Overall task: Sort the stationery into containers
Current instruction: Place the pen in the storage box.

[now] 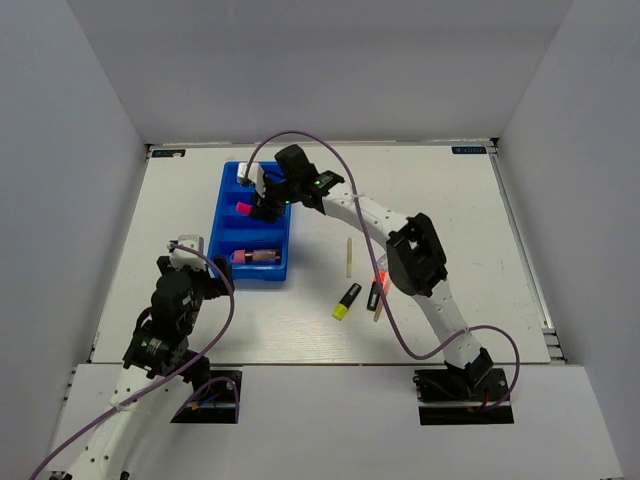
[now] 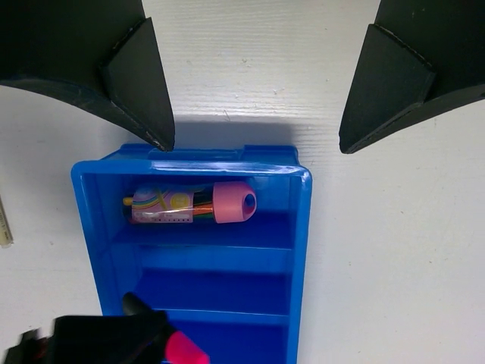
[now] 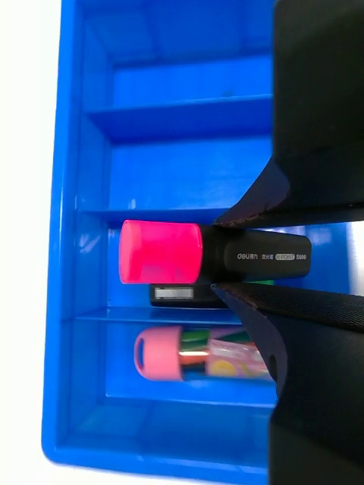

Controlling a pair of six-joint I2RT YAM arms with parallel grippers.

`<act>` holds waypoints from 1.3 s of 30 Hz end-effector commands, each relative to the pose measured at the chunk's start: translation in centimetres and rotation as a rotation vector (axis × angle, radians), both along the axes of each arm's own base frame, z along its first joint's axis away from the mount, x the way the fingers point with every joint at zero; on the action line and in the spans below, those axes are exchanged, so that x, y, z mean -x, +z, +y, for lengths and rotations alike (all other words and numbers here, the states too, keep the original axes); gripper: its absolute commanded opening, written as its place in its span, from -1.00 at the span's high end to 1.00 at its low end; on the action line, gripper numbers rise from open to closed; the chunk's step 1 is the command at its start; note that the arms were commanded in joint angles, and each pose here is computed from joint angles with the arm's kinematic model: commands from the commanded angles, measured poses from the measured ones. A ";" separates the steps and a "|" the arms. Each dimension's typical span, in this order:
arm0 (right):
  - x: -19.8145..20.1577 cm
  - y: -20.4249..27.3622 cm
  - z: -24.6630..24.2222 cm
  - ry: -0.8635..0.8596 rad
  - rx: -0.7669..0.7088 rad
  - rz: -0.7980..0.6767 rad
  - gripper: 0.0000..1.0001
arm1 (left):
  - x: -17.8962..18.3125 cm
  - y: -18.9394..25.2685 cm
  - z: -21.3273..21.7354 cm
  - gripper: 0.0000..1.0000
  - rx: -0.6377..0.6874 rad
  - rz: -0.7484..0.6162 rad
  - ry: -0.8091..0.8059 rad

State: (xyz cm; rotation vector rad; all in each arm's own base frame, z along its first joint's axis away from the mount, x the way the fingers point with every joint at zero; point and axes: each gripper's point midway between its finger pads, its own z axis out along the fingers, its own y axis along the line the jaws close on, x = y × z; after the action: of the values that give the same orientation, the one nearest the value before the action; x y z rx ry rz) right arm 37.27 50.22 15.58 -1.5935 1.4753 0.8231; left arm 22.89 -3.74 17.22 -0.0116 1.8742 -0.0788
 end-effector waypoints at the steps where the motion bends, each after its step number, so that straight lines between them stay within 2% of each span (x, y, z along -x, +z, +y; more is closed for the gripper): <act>1: -1.5 4.8 3.4 0.007 -0.175 -0.140 1.00 | -0.1 -0.1 0.5 -0.99 -0.009 -0.008 0.024; 5: -1.7 3.4 4.1 0.010 -0.181 -0.126 1.00 | -0.2 -0.2 0.4 -0.99 -0.008 -0.006 0.018; 12: -1.0 -0.2 3.7 0.031 -0.110 -0.098 1.00 | -0.2 -0.2 0.1 -0.99 -0.006 0.000 0.003; 16: -1.1 -1.3 3.4 0.030 -0.089 -0.089 0.77 | -0.2 -0.3 0.0 -0.99 -0.005 0.003 0.001; 18: -1.0 -1.5 3.4 0.031 -0.083 -0.087 0.77 | -0.2 -0.2 0.1 -0.99 -0.005 0.001 0.002; 24: -0.8 -2.4 2.8 0.031 -0.054 -0.075 0.49 | -0.2 -0.3 0.1 -0.99 -0.006 0.003 0.003; 29: -0.5 -2.4 2.4 0.027 -0.038 -0.066 0.07 | -0.2 -0.3 0.1 -0.99 -0.002 0.003 0.005; 31: -0.5 -2.3 2.3 0.024 -0.036 -0.068 0.01 | -0.2 -0.3 0.1 -0.99 -0.001 0.006 0.005; 33: -0.5 -2.0 2.1 0.018 -0.035 -0.067 -0.14 | -0.1 -0.4 0.1 -0.99 -0.003 0.007 0.005; 36: -0.3 -1.2 2.0 0.016 -0.040 -0.073 -0.14 | -0.2 -0.3 0.1 -0.99 -0.002 0.003 0.005; 38: -0.2 0.1 1.9 0.012 -0.056 -0.073 -0.02 | -0.2 -0.2 -0.1 -0.99 0.002 0.000 -0.001; 39: -0.2 0.7 1.8 0.009 -0.064 -0.072 0.41 | -0.1 -0.4 -0.3 -0.99 0.000 0.003 -0.017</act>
State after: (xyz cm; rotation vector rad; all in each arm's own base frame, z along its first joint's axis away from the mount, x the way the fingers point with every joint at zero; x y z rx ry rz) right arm 37.64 52.11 11.71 -1.6080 1.4392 0.8003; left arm 22.91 -3.71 17.13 -0.0117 1.8776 -0.0754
